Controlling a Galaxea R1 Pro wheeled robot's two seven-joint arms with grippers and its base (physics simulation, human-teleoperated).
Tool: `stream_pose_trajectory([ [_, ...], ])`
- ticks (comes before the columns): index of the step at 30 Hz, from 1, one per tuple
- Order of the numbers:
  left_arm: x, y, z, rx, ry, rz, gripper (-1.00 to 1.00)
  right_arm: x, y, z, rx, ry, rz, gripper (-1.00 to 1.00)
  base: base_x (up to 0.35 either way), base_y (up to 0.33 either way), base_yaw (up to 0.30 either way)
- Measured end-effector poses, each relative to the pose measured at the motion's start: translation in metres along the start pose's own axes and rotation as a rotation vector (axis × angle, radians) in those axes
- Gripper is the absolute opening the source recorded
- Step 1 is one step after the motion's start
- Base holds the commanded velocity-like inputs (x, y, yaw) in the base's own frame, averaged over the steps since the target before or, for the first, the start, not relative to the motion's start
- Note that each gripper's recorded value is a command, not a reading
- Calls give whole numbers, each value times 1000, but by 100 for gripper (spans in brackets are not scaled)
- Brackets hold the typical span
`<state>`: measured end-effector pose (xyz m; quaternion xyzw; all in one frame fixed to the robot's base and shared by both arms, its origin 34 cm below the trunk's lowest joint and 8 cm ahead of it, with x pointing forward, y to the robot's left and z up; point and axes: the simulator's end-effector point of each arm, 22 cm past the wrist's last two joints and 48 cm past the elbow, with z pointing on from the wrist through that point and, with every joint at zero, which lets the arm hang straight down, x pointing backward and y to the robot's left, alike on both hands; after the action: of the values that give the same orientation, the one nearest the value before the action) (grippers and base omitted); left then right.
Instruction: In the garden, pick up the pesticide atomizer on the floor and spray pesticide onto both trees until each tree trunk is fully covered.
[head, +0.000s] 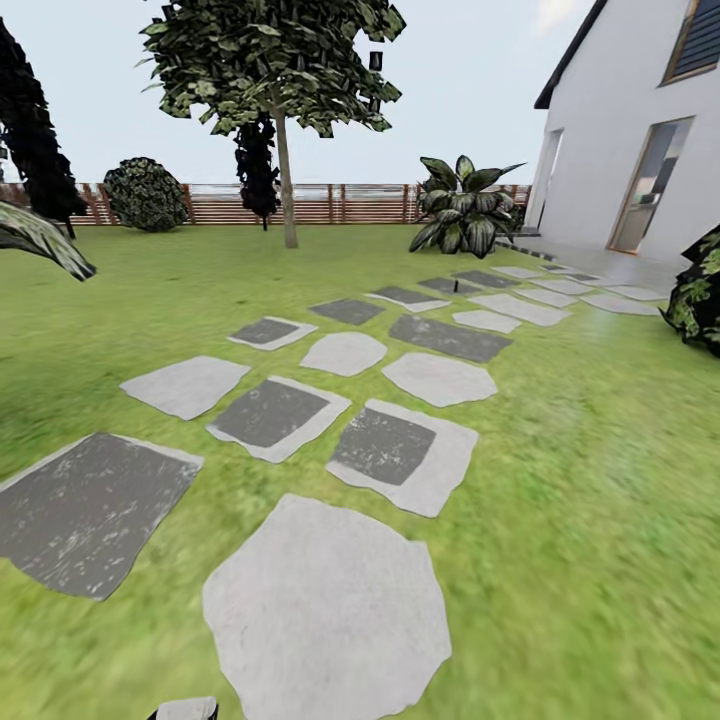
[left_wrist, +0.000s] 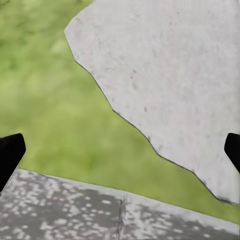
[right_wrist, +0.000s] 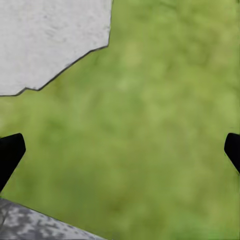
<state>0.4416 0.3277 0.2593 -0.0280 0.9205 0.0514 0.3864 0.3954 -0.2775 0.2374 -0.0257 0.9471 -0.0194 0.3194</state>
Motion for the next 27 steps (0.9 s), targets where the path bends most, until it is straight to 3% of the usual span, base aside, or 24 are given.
stream_pose_trajectory([
  [27, 2, 1, 1, -1, 5, 2, 100, 3, 1, 0, -1, 7, 1, 100, 339, 0, 0],
])
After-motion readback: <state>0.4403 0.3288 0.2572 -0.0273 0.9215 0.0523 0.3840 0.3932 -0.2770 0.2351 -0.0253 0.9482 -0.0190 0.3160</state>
